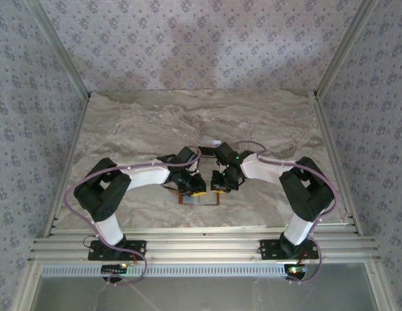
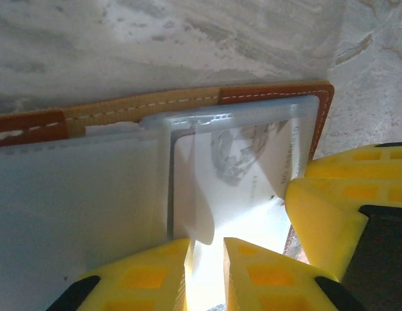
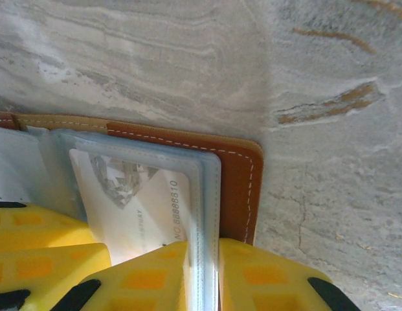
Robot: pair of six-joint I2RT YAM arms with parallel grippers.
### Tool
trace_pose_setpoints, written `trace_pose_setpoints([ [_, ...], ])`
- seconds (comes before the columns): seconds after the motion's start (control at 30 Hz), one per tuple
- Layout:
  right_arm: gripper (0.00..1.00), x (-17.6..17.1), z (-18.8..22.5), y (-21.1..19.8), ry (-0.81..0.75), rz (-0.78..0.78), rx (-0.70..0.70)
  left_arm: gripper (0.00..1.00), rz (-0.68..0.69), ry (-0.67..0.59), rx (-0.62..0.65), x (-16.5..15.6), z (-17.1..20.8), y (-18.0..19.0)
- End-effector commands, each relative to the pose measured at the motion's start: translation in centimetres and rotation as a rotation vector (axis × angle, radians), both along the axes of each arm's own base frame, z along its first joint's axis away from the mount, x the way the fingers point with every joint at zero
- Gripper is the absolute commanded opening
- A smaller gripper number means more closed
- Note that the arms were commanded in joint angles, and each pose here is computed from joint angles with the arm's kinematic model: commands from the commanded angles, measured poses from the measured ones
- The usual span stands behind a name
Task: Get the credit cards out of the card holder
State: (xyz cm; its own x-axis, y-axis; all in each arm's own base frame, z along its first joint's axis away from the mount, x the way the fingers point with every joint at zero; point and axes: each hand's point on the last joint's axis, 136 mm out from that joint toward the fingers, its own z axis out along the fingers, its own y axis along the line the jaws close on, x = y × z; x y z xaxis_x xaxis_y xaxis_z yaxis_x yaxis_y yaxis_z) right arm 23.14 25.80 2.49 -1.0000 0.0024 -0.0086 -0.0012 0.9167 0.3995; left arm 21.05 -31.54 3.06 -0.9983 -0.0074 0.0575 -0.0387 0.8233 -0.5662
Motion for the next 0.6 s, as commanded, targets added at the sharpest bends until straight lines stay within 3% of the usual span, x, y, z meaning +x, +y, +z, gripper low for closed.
trace_pose_setpoints([
  [0.0,0.19,-0.94,-1.4,-1.26,0.035,0.002,-0.054,0.22,-0.004,0.029,-0.021,-0.3,-0.61,-0.44],
  [0.47,0.2,-1.07,-1.48,-1.41,0.04,0.001,-0.058,0.28,-0.018,0.047,-0.027,-0.58,-1.25,-0.89],
  [0.57,0.27,-1.07,-1.45,-1.5,0.038,-0.001,-0.062,0.32,-0.014,0.04,0.005,-0.61,-1.26,-0.28],
])
